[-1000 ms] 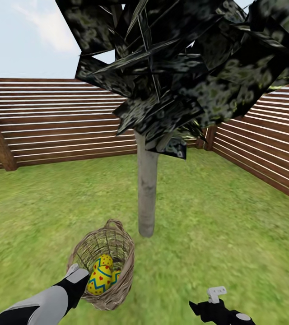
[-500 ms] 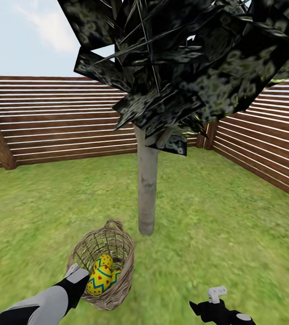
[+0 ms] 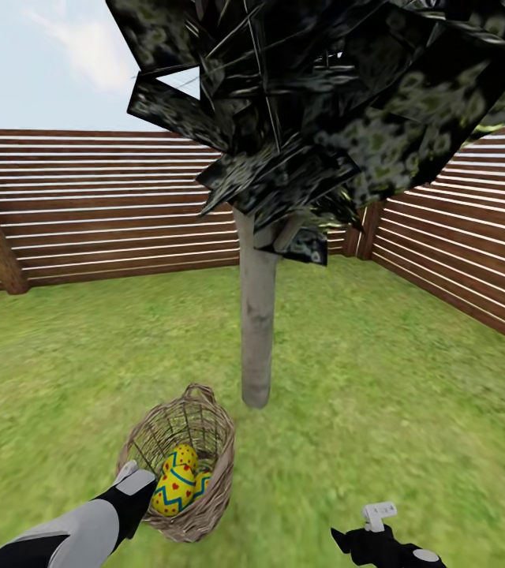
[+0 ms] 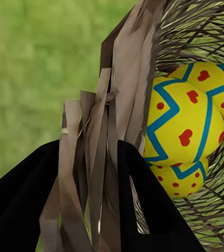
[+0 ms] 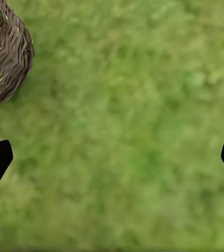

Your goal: Take the three Easter eggs out of the wicker basket on the lawn in the garden, then place them on the lawn next to a single tree (choose any tree) so that all three eggs are next to the same tree and none are left in the basket.

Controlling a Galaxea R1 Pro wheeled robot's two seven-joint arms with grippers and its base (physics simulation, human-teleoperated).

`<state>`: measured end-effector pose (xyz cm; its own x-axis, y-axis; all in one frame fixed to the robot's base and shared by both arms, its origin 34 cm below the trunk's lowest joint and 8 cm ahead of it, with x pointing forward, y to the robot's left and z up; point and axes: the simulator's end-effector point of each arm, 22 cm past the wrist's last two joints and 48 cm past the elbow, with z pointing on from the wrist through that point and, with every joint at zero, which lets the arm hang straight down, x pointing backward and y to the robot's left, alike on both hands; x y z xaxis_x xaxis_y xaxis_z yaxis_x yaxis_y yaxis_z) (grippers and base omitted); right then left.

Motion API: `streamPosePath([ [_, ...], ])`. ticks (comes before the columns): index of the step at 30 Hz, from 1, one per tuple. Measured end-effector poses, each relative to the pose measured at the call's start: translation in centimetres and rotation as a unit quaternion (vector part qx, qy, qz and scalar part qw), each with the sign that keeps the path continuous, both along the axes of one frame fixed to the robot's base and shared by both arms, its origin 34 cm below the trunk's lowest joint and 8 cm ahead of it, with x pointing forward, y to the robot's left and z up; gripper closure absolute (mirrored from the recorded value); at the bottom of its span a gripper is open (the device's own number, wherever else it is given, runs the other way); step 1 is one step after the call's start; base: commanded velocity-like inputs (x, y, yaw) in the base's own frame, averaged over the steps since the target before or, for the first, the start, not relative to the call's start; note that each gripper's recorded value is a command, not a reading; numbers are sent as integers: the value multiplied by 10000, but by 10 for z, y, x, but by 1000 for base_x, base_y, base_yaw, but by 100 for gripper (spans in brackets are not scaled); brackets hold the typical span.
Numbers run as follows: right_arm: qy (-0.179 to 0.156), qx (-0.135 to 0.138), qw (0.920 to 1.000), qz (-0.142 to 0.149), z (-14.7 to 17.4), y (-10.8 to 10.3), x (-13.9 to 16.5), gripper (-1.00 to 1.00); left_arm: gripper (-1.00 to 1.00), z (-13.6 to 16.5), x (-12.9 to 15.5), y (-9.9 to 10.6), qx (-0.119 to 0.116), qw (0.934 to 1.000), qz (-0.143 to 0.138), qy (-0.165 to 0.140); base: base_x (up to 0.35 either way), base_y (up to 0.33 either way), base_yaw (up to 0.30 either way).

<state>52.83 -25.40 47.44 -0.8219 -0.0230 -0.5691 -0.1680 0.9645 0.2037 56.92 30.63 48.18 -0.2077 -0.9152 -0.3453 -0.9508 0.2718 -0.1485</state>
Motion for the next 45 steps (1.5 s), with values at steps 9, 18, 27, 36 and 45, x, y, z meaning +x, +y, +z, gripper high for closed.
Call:
streamPosePath([
  [9, 6, 1, 10000, 0, -18, 0, -3, -100, 100, -17, -2, 0, 0, 10000, 0, -2, 0, 0, 0],
  [18, 5, 1, 10000, 0, -35, 0, -5, -100, 100, -35, -4, 0, -1, 10000, 2, -3, 0, 0, 0],
  [27, 3, 1, 10000, 0, -53, 0, -8, -100, 100, -53, -7, 0, -4, 10000, 7, -4, 0, 0, 0],
  [36, -21, -6, 10000, -1, -71, 0, -10, -100, 100, -71, -10, 0, 0, 10000, 1, -6, 0, 0, 0],
  [45, -20, -5, 10000, 0, -90, 0, -14, -100, 100, -79, -4, 0, -41, 9997, 237, 67, 0, 0, 0],
])
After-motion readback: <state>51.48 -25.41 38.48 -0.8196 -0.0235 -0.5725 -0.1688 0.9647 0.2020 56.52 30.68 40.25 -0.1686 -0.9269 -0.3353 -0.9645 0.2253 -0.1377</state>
